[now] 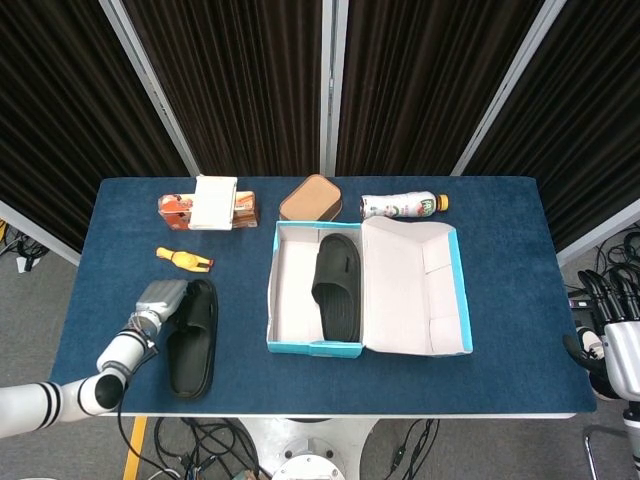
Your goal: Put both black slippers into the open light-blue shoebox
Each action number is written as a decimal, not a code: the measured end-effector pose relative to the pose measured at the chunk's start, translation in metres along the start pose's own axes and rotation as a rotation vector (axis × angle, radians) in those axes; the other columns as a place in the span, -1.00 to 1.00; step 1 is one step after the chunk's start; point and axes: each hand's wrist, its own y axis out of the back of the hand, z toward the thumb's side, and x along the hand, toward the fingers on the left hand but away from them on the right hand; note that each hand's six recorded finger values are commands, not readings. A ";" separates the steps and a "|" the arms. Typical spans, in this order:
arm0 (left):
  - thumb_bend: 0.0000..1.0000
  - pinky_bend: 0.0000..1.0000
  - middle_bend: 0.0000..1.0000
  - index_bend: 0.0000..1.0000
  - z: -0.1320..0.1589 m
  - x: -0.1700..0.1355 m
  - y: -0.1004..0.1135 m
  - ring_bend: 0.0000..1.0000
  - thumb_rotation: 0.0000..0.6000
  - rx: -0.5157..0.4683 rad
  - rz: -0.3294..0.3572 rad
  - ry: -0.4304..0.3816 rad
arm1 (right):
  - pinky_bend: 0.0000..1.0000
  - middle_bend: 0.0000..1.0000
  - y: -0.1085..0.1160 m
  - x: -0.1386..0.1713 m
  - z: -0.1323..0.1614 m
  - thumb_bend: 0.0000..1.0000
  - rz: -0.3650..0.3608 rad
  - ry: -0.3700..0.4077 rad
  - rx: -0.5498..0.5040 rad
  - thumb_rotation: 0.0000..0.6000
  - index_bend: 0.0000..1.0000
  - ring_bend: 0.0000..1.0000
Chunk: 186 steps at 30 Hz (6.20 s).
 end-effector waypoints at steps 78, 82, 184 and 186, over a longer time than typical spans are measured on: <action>-1.00 0.26 0.13 0.04 0.165 0.079 0.035 0.62 1.00 -0.557 0.236 -0.539 | -0.75 -0.77 0.004 0.002 0.002 -0.72 0.006 -0.033 0.027 1.00 -1.00 -1.00; -1.00 0.22 0.13 0.01 0.164 0.080 0.032 0.62 1.00 -0.528 0.208 -0.514 | -0.75 -0.77 0.005 0.002 0.002 -0.72 0.005 -0.032 0.027 1.00 -1.00 -1.00; -1.00 -0.67 -0.58 -0.47 -0.127 -0.145 0.051 -0.92 1.00 -0.007 0.725 0.052 | -0.74 -0.76 -0.025 0.012 -0.010 -0.69 0.048 -0.034 -0.113 1.00 -0.92 -1.00; -1.00 -0.67 -0.58 -0.47 -0.131 -0.158 0.039 -0.92 1.00 -0.011 0.725 0.056 | -0.74 -0.76 -0.027 0.016 -0.009 -0.69 0.049 -0.037 -0.120 1.00 -0.92 -1.00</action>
